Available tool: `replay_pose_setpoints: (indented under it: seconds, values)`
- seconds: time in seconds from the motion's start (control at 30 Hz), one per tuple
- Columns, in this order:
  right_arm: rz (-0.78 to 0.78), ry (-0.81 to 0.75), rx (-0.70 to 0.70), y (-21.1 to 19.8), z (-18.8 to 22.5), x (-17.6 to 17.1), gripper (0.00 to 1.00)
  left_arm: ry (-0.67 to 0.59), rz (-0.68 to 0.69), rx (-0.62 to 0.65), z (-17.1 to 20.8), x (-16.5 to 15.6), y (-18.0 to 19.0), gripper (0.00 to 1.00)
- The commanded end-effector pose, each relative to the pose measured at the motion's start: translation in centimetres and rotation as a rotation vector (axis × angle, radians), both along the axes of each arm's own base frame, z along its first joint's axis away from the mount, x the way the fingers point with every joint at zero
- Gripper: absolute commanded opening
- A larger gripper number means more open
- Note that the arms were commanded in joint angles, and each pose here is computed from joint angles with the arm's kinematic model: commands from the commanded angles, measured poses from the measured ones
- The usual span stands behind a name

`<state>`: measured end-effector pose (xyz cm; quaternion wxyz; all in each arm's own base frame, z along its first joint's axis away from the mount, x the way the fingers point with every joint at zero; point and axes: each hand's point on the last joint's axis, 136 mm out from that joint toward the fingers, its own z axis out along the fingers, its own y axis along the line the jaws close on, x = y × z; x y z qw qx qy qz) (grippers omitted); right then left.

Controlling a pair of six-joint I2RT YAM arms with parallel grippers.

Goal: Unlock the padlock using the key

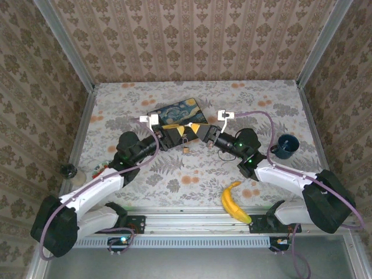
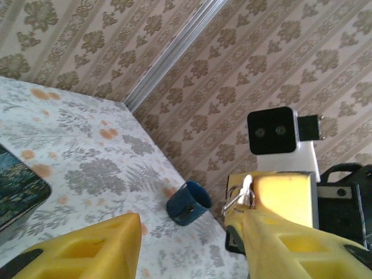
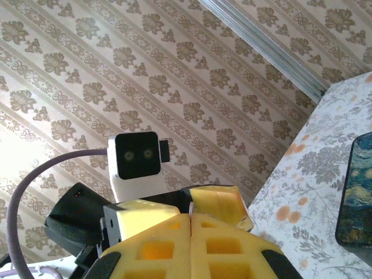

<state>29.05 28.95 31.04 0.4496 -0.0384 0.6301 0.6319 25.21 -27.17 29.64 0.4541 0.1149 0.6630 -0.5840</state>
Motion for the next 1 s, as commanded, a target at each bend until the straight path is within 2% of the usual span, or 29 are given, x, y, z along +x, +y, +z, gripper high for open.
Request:
replay_pose_setpoints:
  seconds: [0.0,0.17,0.4,0.67,0.8,0.9,0.97]
  values:
    - [0.032,-0.046,0.050,0.44,2.22,-0.45,0.00,-0.090,-0.098,-0.128,4.73,-1.28,-0.48,0.47]
    - [0.039,-0.046,0.062,0.54,2.39,-0.51,0.00,-0.100,-0.156,-0.154,5.08,-1.65,-1.12,0.42]
    - [0.045,-0.045,0.064,0.65,2.43,-0.49,0.00,-0.106,-0.171,-0.172,5.21,-1.65,-1.28,0.18]
    - [0.046,-0.043,0.071,0.68,2.65,-0.43,0.00,-0.105,-0.161,-0.165,4.92,-1.68,-0.95,0.09]
    - [0.060,-0.041,0.088,0.83,2.89,-0.46,0.00,-0.113,-0.169,-0.161,4.96,-1.84,-1.01,0.08]
    - [0.072,-0.037,0.102,0.98,3.03,-0.44,0.00,-0.123,-0.175,-0.159,5.07,-1.98,-1.03,0.00]
    - [0.074,-0.034,0.108,1.00,3.03,-0.40,0.00,-0.128,-0.174,-0.156,5.10,-2.01,-1.00,0.00]
